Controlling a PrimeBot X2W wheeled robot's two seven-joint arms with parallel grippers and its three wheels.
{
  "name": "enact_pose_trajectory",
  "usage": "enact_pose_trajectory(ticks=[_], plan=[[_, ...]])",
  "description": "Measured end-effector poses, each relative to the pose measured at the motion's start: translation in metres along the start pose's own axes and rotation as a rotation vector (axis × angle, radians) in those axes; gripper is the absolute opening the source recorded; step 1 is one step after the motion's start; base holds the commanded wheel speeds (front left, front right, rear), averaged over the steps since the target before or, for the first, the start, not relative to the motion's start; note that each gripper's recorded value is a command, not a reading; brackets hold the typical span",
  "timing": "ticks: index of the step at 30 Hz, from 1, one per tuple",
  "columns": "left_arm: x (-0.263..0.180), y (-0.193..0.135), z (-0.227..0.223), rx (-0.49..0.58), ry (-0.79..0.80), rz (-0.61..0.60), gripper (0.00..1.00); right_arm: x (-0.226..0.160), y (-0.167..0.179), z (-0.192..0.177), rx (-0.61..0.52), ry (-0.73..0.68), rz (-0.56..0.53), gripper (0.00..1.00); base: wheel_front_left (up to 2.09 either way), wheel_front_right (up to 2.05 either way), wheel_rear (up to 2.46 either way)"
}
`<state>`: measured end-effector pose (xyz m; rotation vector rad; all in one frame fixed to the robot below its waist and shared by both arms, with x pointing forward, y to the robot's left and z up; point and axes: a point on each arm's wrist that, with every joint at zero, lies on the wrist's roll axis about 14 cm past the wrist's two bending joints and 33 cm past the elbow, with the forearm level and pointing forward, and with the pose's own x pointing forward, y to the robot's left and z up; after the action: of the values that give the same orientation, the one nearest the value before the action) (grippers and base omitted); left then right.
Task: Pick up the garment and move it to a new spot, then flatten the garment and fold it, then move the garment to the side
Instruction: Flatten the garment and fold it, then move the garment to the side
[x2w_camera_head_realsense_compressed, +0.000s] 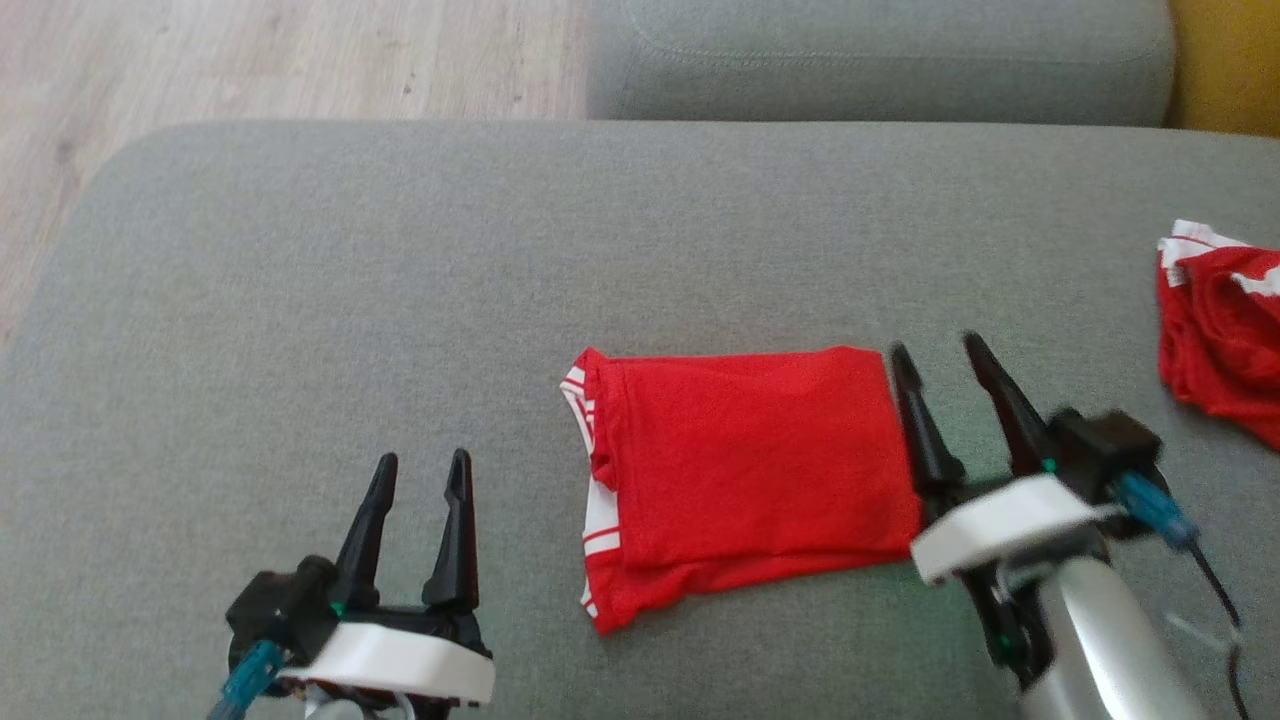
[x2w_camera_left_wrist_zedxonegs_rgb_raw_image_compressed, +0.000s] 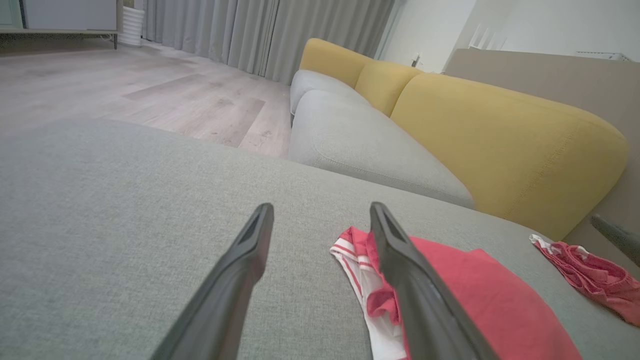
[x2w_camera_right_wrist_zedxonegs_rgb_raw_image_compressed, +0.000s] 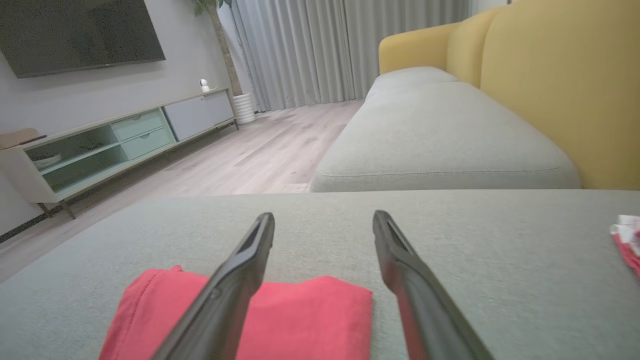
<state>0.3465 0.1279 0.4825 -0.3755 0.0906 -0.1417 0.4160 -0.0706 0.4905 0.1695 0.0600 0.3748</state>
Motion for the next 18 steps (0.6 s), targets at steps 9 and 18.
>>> enact_pose_trajectory(ticks=[9, 18], plan=[[-0.007, 0.005, -0.001, 0.017, -0.007, 0.022, 1.00, -0.048, -0.035, -0.006, 0.006, 0.003, -0.146, 1.00, 0.00, 0.00, 0.00], [-0.020, 0.017, -0.012, 0.015, 0.019, 0.061, 1.00, -0.066, -0.043, -0.008, -0.007, 0.009, -0.184, 1.00, 0.00, 0.00, 0.00]])
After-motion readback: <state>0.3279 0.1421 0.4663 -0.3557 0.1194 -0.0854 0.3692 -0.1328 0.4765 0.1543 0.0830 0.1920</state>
